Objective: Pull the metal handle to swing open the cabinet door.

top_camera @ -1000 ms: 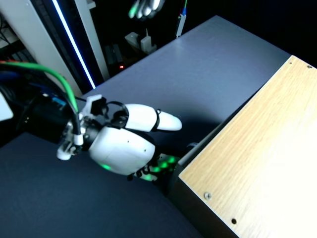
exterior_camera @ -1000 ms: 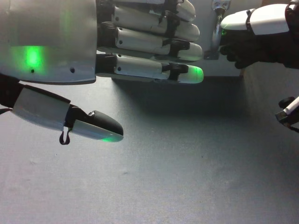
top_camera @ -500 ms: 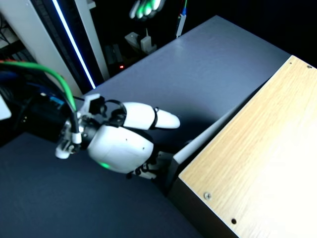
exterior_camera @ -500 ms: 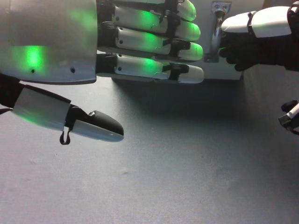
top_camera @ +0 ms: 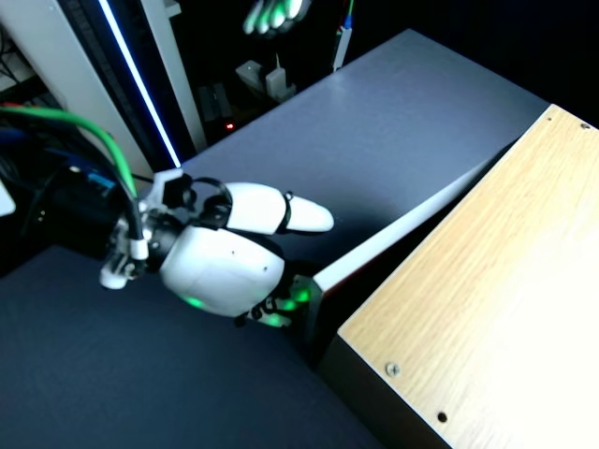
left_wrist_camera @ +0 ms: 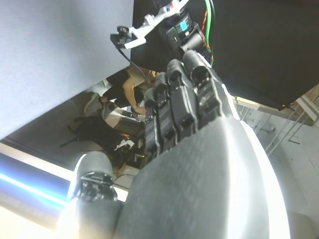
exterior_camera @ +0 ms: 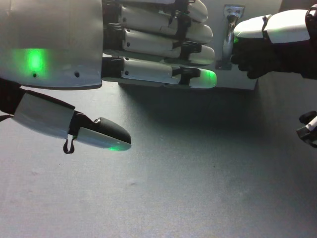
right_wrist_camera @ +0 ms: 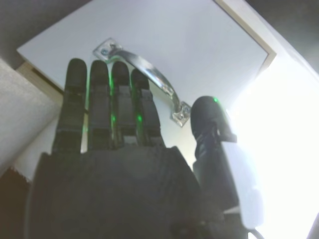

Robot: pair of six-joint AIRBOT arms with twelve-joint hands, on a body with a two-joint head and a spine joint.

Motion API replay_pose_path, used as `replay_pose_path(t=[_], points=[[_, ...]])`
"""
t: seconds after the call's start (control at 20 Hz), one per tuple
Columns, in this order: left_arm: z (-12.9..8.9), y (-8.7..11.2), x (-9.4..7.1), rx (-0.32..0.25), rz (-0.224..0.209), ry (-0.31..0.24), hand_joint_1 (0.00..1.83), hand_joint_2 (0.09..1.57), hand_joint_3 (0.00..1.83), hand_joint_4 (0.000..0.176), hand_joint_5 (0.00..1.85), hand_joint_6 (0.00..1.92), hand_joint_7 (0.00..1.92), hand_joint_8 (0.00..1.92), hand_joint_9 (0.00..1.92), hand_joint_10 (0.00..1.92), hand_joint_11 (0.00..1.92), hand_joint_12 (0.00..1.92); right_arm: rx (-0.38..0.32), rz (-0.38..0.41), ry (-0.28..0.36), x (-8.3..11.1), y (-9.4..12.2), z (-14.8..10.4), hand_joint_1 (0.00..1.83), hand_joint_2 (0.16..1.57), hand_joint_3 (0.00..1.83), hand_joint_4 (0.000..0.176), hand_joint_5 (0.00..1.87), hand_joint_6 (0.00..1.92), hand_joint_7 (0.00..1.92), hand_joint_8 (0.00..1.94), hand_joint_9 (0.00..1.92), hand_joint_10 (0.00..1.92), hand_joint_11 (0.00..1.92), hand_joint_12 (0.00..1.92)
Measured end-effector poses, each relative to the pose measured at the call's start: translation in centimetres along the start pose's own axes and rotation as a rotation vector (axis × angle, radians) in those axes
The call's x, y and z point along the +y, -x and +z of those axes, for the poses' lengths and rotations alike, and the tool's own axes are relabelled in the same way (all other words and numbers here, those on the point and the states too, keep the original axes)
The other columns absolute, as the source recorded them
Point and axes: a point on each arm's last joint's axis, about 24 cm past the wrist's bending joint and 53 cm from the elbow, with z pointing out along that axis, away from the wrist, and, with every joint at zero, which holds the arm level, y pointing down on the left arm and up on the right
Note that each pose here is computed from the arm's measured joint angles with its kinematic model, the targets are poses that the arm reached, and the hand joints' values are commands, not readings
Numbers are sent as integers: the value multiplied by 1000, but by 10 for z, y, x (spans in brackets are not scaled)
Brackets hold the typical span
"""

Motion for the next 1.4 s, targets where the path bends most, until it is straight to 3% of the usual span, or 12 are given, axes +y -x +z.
replay_pose_path(t=[1.4], points=[[0,0,0,0,0,0,0,1328,1,0,285,3,325,3,295,3,0,667,71,-13,-4,-10,-26,-18,0,1339,0,0,358,5,385,6,340,7,0,860]])
